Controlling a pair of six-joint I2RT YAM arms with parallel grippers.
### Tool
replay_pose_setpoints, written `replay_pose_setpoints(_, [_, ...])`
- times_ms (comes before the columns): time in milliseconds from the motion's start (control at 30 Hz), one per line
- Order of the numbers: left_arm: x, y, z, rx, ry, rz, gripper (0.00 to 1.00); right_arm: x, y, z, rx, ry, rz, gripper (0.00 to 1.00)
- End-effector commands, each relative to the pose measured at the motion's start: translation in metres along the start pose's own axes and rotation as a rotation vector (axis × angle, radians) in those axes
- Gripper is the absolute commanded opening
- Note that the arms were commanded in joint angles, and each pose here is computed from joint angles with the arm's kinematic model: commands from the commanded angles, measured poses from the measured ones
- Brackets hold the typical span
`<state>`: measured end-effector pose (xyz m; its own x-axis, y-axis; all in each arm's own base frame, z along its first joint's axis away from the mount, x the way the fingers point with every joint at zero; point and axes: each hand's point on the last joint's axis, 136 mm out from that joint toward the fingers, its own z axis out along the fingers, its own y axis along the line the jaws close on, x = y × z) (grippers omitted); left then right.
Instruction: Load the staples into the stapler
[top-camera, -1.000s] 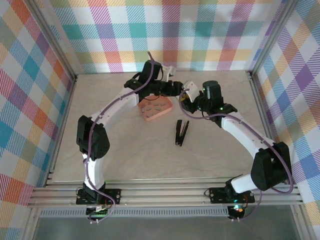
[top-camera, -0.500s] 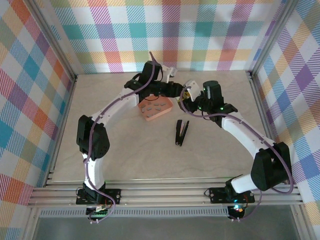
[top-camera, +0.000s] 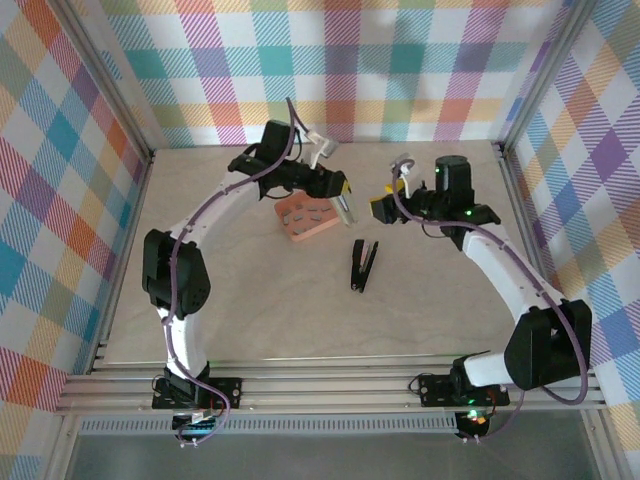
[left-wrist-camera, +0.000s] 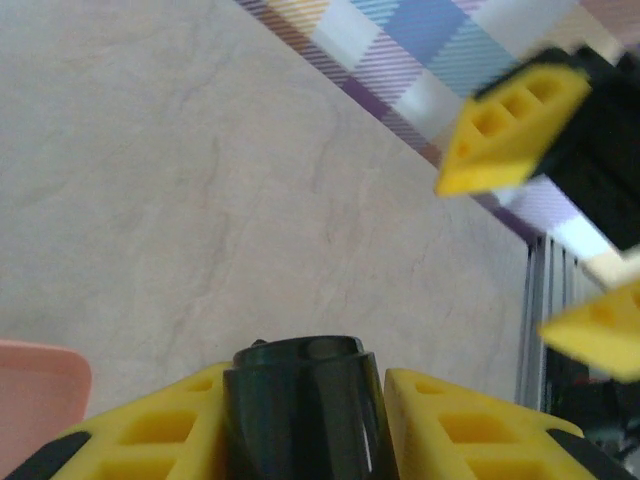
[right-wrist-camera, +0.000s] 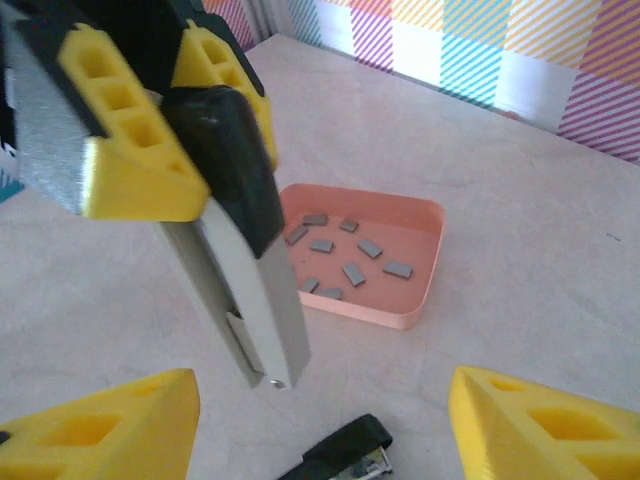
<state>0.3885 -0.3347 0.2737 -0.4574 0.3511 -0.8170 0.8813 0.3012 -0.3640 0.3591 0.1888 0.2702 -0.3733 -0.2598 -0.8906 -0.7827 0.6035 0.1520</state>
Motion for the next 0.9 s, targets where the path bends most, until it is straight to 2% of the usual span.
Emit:
replay_pose_setpoints(0, [-0.03, -0.059, -0.03, 0.149, -0.075, 0.301, 0.0, 0.0, 0.03, -0.013, -0.123, 0.028, -0.094, 0.65])
replay_pose_setpoints(200, [-0.031, -0.072, -0.034, 0.21, -0.093, 0.365, 0.0, -0.007, 0.047, -0.002, -0.25, 0.027, -0.147, 0.63])
replay_pose_setpoints(600, [-0.037, -0.09, -0.036, 0.29, -0.13, 0.403, 0.0, -0.012, 0.067, 0.032, -0.377, 0.03, -0.205, 0.62])
replay_pose_setpoints(800, [-0.037, -0.095, -0.036, 0.315, -0.134, 0.417, 0.0, -0.018, 0.078, 0.035, -0.501, 0.009, -0.205, 0.53])
replay_pose_setpoints(867, [-0.037, -0.095, -0.037, 0.314, -0.134, 0.419, 0.0, -0.019, 0.084, 0.033, -0.548, -0.003, -0.202, 0.47])
